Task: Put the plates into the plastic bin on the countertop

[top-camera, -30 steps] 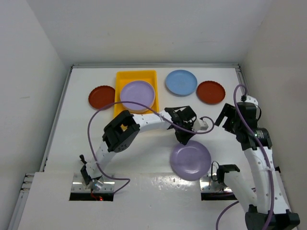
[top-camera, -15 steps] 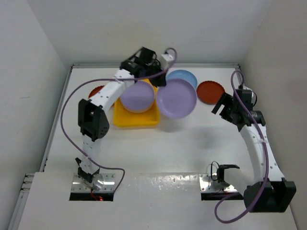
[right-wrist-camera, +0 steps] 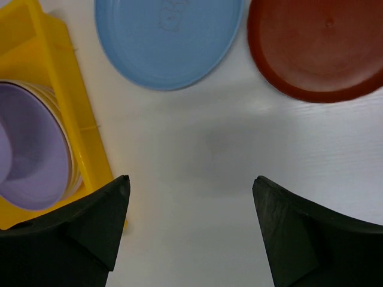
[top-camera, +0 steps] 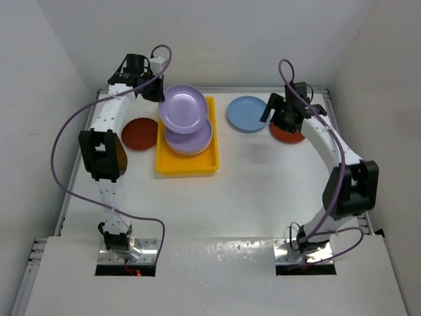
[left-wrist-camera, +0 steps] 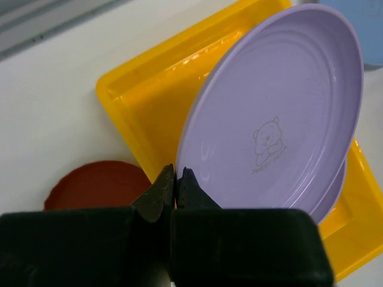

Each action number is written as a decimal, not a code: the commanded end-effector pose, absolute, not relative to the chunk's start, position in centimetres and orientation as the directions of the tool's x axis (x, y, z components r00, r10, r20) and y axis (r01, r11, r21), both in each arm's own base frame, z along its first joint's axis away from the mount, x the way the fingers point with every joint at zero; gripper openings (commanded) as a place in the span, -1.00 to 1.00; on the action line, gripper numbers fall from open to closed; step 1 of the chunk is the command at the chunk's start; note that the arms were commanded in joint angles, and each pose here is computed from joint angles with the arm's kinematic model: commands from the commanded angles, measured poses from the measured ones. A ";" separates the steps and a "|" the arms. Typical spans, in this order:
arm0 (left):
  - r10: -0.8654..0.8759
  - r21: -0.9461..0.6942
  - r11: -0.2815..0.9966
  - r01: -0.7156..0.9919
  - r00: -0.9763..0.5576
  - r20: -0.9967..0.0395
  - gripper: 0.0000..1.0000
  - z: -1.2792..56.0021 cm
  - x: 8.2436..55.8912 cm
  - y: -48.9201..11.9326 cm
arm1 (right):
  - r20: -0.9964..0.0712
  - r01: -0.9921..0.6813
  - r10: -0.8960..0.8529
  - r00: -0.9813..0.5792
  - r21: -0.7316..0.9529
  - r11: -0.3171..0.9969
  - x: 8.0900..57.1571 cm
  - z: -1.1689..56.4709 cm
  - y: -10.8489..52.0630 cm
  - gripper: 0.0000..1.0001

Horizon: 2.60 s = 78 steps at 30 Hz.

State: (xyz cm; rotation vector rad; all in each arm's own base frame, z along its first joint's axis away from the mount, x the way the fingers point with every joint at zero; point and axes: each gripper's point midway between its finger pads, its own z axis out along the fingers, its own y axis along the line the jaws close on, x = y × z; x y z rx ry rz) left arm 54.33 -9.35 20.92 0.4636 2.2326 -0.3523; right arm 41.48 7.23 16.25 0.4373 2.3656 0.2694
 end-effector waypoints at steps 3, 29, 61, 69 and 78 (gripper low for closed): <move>0.166 -0.184 0.900 0.396 -0.699 -0.696 -1.00 16.6 53.7 -9.0 | -0.577 0.251 0.451 -0.680 0.395 0.884 45.2 15.9 9.2 0.62; 0.249 -0.087 0.913 0.399 -0.712 -0.657 -0.02 14.9 52.5 -6.7 | -0.410 0.649 0.825 -0.389 0.514 0.561 53.4 3.3 9.9 0.36; -0.040 -0.147 0.986 0.084 -0.728 -0.684 0.03 16.8 51.7 10.0 | -0.522 0.201 0.775 -0.357 0.767 0.609 59.1 20.3 15.7 -1.00; -0.075 -0.147 0.989 0.033 -0.739 -0.670 0.03 16.0 51.1 12.3 | -0.503 0.023 0.393 -0.770 0.594 0.804 54.5 14.5 26.3 -1.00; -0.081 -0.164 0.986 0.035 -0.756 -0.650 0.03 15.0 50.6 12.0 | -0.503 -0.069 0.207 -0.839 0.476 0.877 51.5 10.9 30.4 -1.00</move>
